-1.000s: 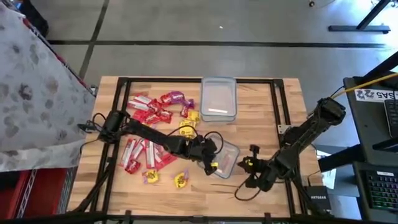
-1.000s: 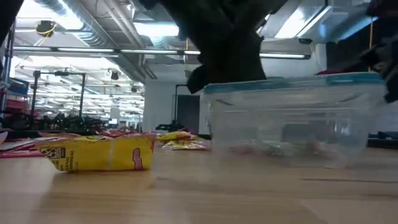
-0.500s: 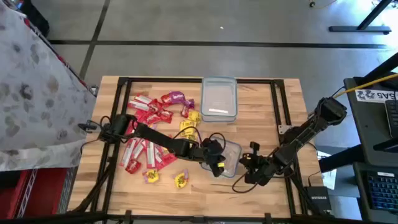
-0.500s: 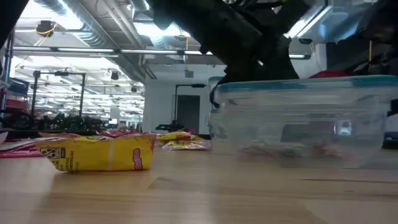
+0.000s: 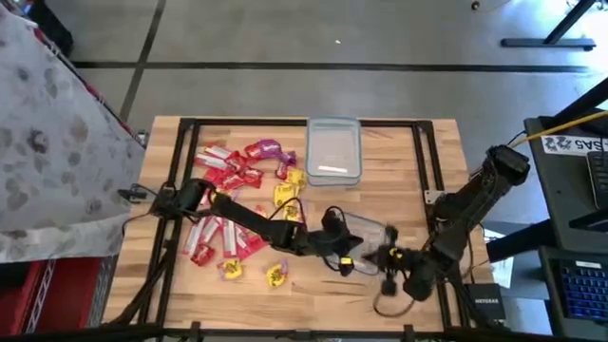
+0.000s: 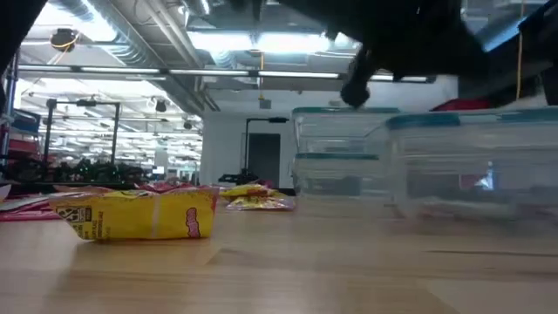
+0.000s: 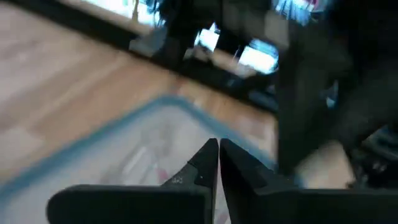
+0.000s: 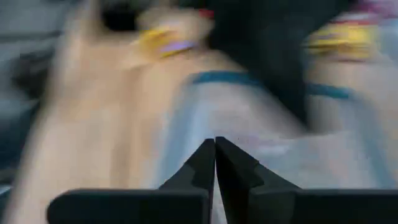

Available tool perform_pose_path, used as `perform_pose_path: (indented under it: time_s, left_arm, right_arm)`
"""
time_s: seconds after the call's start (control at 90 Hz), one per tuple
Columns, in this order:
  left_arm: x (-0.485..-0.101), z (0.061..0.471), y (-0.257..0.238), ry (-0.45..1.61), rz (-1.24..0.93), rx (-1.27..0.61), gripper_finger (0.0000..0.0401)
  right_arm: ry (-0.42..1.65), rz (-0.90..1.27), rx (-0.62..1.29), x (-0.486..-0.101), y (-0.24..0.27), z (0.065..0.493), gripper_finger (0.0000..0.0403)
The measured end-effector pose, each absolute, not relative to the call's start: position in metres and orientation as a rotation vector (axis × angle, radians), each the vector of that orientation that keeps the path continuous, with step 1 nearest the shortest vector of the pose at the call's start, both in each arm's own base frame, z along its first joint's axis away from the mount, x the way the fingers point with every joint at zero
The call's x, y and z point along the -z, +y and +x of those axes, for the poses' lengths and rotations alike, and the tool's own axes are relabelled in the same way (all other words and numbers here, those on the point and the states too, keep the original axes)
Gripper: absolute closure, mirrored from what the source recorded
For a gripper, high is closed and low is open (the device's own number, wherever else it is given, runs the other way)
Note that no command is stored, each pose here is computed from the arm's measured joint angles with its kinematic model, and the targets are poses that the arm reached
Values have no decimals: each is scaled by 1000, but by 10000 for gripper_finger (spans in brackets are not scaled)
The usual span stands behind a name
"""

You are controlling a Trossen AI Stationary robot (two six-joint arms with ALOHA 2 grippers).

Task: Sort candy
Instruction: Close the square transparent food container

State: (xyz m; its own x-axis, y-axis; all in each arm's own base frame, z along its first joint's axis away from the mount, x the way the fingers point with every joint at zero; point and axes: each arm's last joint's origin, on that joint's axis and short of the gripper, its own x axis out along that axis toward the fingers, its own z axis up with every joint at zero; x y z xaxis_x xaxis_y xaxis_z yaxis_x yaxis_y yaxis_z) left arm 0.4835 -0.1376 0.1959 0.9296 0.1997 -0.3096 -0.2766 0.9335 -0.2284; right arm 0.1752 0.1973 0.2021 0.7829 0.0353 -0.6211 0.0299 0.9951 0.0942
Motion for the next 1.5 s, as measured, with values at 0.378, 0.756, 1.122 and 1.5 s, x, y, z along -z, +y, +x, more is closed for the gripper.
perform_pose_path:
  time_s: [0.378, 0.756, 1.122, 1.5]
  left_arm:
    - [-177, 480, -109, 601, -339, -270, 401]
    - [-200, 475, -164, 565, -455, -38, 401]
    - [-238, 484, -156, 444, -232, -178, 401]
    - [-184, 479, -82, 740, -329, -300, 401]
  right_arm:
    - [938, 104, -117, -166, 209, 177, 403]
    - [965, -42, 66, -170, 187, 164, 403]
    - [875, 80, -103, -198, 192, 163, 403]
    - [827, -56, -14, -158, 209, 180, 403]
